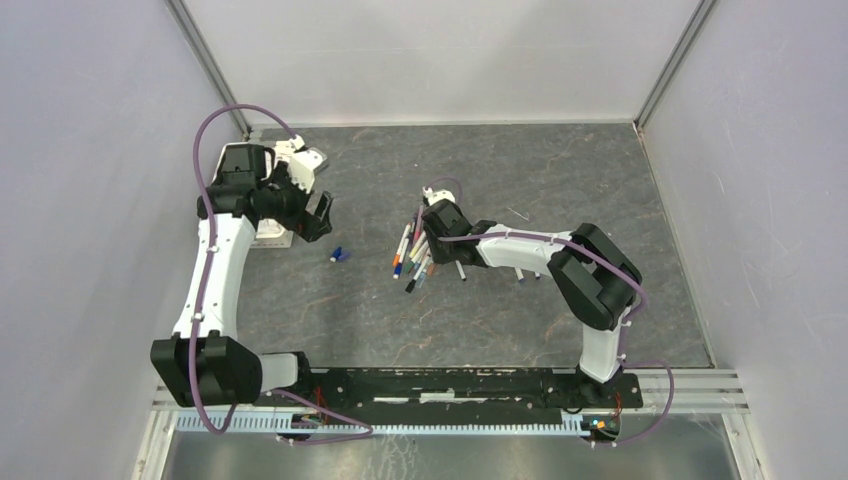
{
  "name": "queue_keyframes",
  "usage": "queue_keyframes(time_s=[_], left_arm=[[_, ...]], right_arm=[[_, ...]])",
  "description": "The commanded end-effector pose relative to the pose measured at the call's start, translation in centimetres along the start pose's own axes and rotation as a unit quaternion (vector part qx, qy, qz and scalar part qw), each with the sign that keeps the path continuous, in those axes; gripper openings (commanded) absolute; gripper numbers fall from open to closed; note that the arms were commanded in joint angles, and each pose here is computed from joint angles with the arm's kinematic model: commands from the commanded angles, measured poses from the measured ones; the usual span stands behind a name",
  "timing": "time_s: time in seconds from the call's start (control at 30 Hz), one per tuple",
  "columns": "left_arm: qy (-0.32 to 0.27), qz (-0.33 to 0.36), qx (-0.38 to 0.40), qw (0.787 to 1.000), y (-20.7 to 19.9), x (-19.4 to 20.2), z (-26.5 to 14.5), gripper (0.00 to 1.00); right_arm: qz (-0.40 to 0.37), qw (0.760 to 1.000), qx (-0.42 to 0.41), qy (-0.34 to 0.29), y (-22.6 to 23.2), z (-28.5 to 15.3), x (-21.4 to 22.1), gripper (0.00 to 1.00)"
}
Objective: Open the pen caps
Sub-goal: Pick up the pen from the center of the board.
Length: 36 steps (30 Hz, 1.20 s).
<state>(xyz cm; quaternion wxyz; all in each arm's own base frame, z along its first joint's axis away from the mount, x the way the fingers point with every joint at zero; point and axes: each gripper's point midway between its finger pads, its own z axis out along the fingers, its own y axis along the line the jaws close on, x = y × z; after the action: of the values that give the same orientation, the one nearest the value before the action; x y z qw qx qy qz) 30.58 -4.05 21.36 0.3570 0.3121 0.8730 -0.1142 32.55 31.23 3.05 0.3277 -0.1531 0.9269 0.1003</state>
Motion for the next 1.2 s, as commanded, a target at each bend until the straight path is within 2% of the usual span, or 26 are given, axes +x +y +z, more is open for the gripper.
queue_keyframes(time_s=[0.0,0.23,0.43,0.7,0.9,1.0,1.17], left_arm=[[-0.009,-0.006,0.001,1.000,-0.7,-0.2,-1.0,1.00],[-0.010,-0.007,0.010,1.000,-1.0,-0.1,-0.8,1.00],[-0.016,-0.004,0.016,1.000,-1.1,-0.7,-1.0,1.00],[-0.014,-0.004,0.020,1.000,-1.2,-0.5,-0.9,1.00],[-0.012,-0.003,0.022,1.000,-1.3,-0.3,-0.8,1.00],[-0.012,-0.003,0.023,1.000,-1.4,-0.2,-0.8,1.00],[-0.018,-0.011,0.043,0.999,-2.2,-0.1,-0.6,1.00]], right_arm=[[0.000,0.998,0.068,0.007,-2.5,0.6,0.6,0.34],[-0.021,0.994,0.108,0.016,-4.1,0.4,1.1,0.35],[-0.018,0.995,0.094,0.026,-3.3,1.1,1.1,0.35],[-0.012,0.996,0.091,0.019,-3.0,1.4,-1.3,0.38],[-0.007,0.996,0.086,0.029,-3.2,1.7,-0.1,0.37],[-0.011,0.995,0.094,0.036,-3.9,1.8,1.0,0.33],[-0.007,0.996,0.084,0.033,-4.3,1.5,1.0,0.16]])
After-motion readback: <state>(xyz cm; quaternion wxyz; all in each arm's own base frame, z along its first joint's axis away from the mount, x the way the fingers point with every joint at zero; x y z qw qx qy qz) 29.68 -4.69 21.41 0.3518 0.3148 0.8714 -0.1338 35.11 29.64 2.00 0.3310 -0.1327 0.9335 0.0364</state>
